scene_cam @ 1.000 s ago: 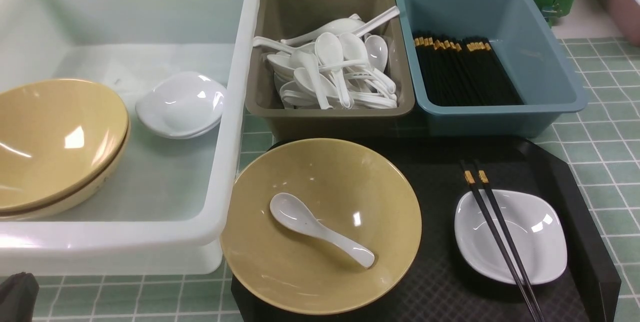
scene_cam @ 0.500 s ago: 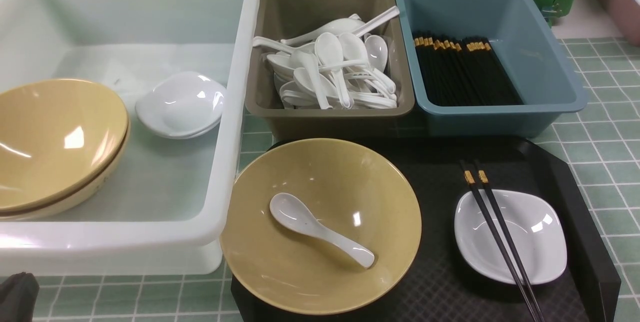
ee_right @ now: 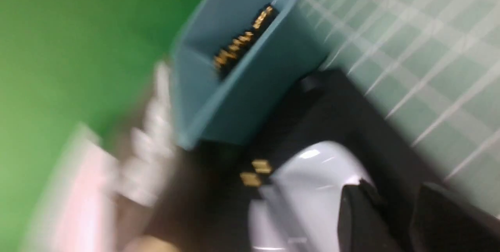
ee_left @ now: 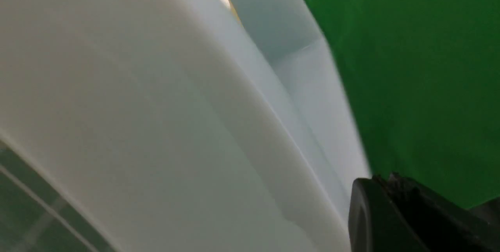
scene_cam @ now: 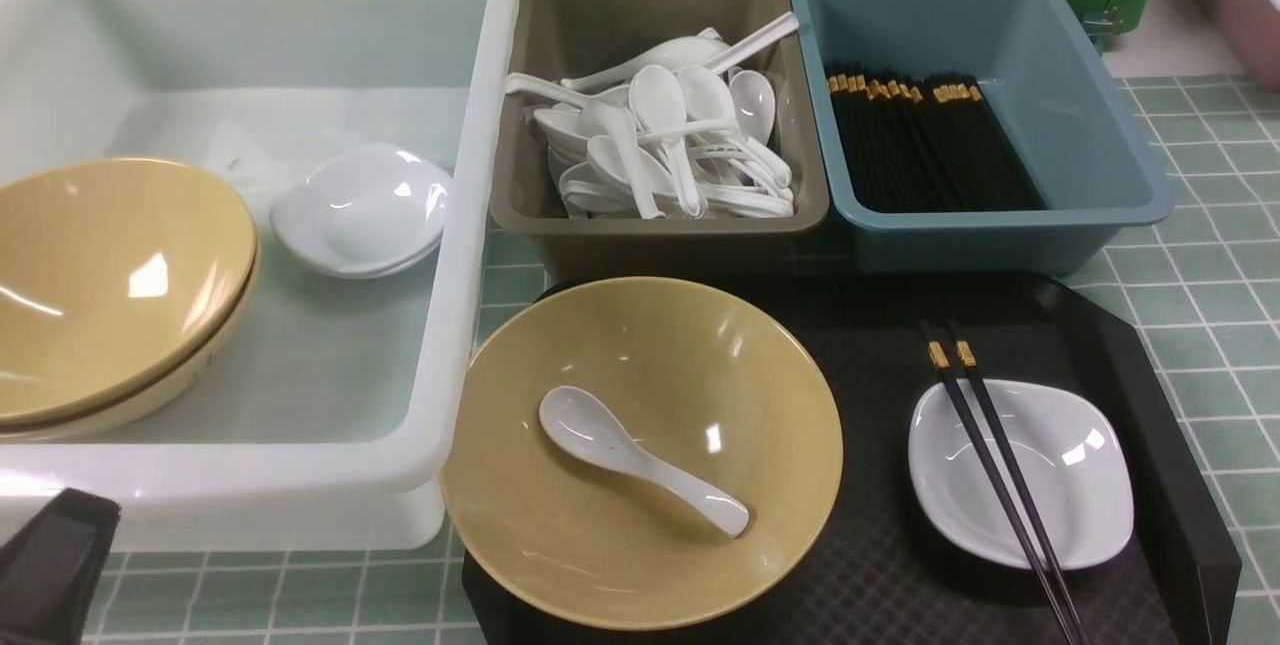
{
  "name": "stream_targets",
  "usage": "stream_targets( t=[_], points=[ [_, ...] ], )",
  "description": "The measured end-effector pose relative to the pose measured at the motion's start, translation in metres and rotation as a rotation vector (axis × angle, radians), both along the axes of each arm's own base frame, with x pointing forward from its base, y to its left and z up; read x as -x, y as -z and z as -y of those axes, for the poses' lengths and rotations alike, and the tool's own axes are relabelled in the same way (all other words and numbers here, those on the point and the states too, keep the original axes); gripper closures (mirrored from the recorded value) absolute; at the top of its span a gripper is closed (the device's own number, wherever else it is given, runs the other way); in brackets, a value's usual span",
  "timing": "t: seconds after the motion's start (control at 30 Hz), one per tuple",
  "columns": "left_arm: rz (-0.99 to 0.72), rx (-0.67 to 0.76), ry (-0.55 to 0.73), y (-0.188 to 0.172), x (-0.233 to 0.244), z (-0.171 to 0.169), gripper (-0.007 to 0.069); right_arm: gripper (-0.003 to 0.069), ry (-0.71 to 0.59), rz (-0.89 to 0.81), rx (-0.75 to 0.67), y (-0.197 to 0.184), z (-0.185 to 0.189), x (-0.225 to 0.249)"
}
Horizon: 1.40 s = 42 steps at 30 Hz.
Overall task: On blue table put chopsticks spoon bowls plates into blue grey white boxes.
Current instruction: 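Move the grippers toward the tableware on the black tray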
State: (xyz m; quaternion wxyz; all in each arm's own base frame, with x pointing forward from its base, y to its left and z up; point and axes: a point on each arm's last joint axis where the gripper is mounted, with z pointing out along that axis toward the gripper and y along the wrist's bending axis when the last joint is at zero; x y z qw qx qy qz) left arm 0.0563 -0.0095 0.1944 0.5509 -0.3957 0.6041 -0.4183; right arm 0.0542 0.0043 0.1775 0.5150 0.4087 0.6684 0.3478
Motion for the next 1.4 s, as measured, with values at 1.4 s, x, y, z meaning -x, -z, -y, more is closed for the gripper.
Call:
stream_targets(
  t=[1.4],
  points=[
    [-0.275,-1.192,0.736,-0.166,-0.064,0.029,0.0624,0.0624,-0.761,-0.212,1.075,-0.170,-0.031,-0.086]
  ],
)
